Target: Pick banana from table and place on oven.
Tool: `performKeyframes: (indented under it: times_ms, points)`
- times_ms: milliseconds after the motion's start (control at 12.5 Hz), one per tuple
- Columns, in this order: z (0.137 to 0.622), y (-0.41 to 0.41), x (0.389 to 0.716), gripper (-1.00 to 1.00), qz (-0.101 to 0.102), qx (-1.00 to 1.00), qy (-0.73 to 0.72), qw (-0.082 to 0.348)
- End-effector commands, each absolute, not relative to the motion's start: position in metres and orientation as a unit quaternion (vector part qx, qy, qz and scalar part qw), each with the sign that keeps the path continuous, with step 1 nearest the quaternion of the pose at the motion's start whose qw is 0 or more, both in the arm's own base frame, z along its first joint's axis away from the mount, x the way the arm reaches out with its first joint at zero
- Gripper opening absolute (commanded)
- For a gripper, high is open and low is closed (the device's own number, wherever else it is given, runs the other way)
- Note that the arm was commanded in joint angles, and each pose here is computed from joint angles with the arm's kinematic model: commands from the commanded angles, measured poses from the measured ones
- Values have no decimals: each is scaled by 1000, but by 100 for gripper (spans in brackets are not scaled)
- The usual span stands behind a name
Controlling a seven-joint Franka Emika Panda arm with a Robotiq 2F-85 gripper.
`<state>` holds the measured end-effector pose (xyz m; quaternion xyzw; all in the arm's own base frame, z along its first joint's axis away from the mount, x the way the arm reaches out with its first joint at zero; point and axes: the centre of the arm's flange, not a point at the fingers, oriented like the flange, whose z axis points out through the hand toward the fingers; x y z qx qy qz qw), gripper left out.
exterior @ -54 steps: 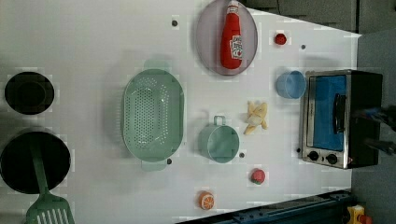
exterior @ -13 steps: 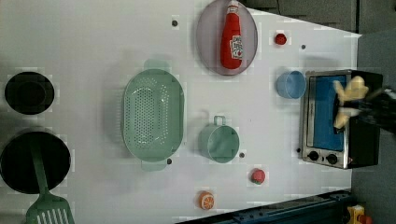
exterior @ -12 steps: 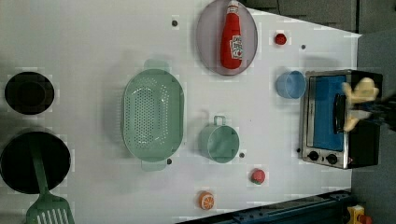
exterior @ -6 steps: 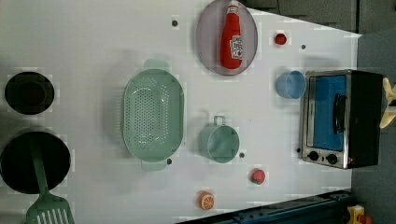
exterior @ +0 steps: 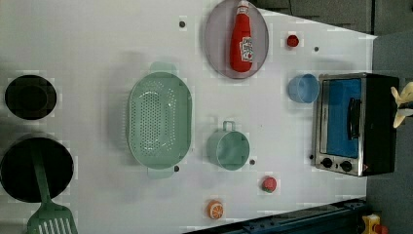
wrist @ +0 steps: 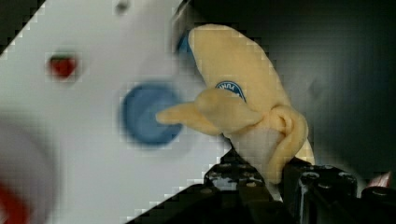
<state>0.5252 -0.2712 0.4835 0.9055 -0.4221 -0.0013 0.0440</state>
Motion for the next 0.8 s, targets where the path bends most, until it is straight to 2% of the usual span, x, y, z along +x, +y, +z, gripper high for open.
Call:
performKeyframes:
  times_ms: [80,320,400,560,800]
  points:
    - [492,-362,478,-58,14,929,-366,50]
    - [457,-382,473,-53,-17,926,-374,48]
    - [449,-384,473,-34,-23,925,-377,48]
    - [444,-386,478,12,-15,925,-376,55]
    - [443,-383,480,79,-16,926,-373,55]
